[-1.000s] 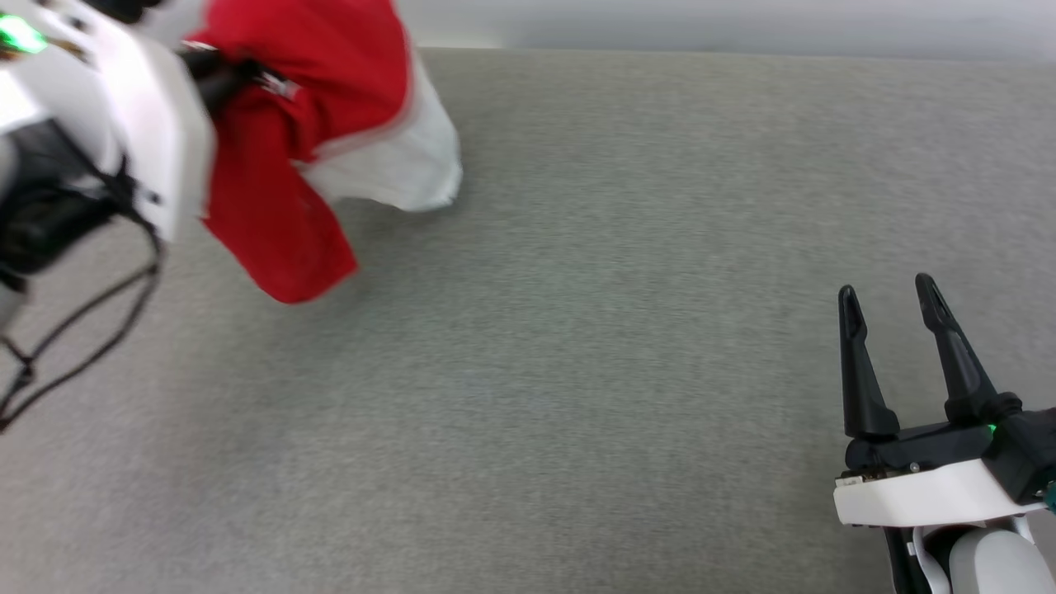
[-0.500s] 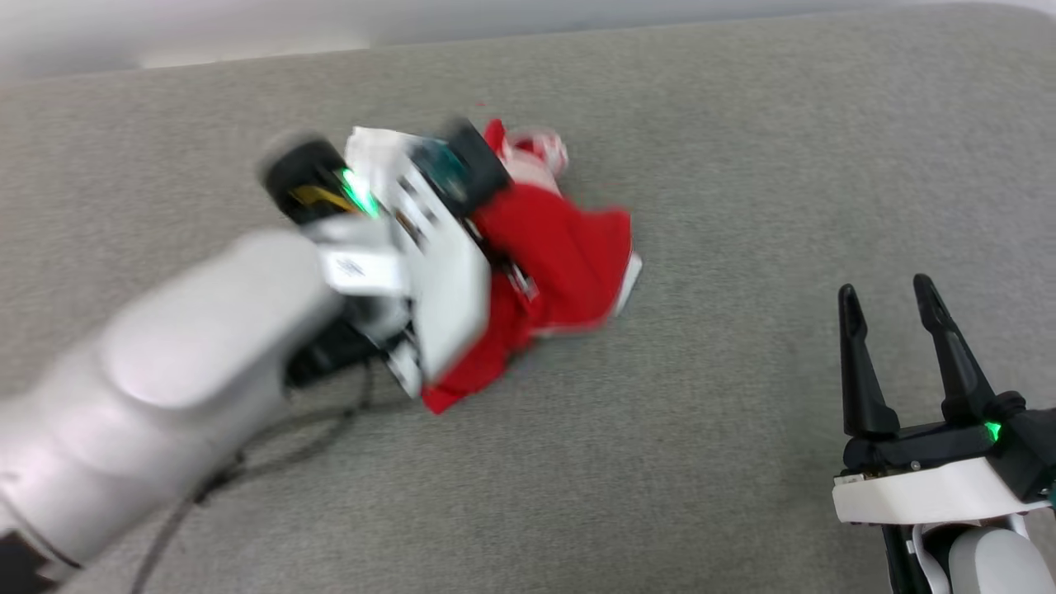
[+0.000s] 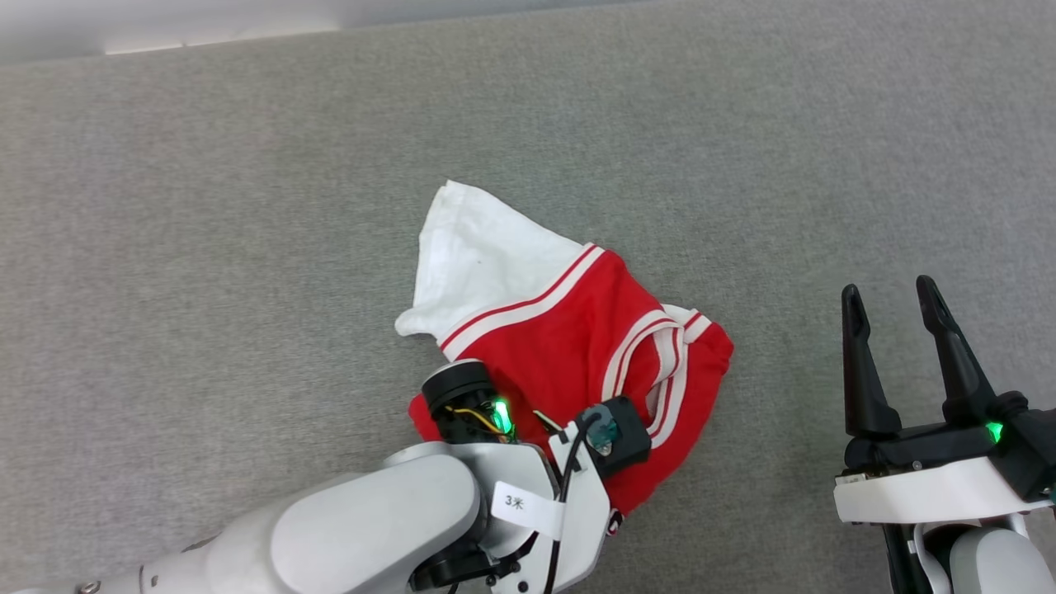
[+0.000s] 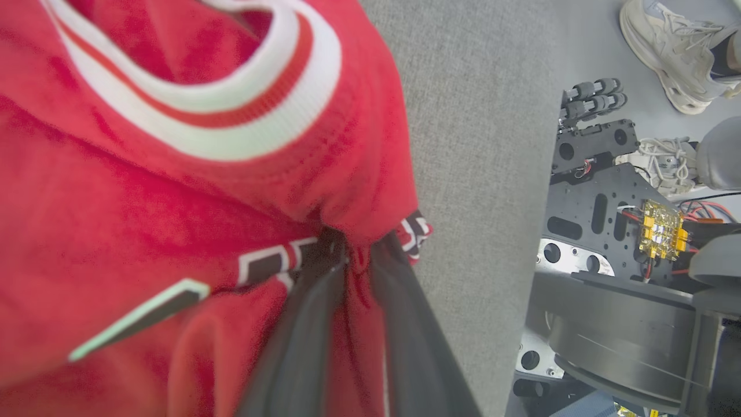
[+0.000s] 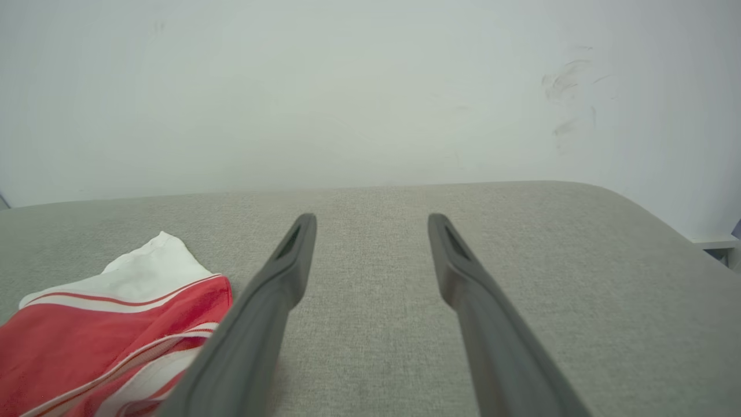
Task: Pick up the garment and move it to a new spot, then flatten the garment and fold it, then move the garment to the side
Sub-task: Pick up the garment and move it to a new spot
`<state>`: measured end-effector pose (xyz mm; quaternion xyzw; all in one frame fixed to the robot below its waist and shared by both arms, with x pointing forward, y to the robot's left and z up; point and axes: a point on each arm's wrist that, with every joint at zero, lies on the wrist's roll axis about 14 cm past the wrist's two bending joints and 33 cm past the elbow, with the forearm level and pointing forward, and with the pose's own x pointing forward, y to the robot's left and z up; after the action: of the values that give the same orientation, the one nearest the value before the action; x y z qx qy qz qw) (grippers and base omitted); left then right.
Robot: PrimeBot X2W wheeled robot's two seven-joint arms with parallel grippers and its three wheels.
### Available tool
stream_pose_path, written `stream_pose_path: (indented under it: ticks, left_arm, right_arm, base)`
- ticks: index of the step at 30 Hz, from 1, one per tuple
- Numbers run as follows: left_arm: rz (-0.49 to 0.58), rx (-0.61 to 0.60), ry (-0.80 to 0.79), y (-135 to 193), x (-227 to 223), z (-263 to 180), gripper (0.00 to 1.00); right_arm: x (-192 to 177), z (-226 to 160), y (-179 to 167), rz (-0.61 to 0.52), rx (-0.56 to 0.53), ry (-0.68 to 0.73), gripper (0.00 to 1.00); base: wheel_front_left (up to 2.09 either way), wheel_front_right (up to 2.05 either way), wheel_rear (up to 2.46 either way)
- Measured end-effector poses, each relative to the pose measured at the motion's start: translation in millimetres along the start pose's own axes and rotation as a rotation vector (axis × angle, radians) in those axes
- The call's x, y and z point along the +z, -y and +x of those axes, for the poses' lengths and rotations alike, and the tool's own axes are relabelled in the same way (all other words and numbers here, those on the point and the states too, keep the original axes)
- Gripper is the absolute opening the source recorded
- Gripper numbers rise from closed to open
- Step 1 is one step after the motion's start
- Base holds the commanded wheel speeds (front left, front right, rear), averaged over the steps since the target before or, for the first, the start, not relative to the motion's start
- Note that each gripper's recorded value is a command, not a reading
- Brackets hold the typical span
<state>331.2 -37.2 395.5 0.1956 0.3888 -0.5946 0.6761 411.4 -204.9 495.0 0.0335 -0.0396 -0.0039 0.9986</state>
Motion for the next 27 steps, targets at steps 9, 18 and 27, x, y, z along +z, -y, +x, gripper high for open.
stream_pose_path:
  ticks: [9, 18, 27]
  left_arm:
    - [0.028, 0.158, 0.454, -28.8, 76.4, -49.0, 1.0]
    - [0.029, 0.686, 0.933, -92.0, 103.6, -180.7, 1.0]
    - [-0.077, 1.144, 1.001, -109.0, 37.3, -251.6, 1.0]
  right_arm:
    - [8.3, -3.2, -11.9, -0.001, 0.035, 0.021, 1.0]
    - [21.8, -10.0, -33.3, 0.019, 0.095, 0.054, 1.0]
    - [28.7, -10.9, -48.6, 0.033, 0.139, 0.074, 1.0]
  base:
    - [0.0, 0.0, 0.0]
    - [0.0, 0.0, 0.0]
    - [0.0, 0.0, 0.0]
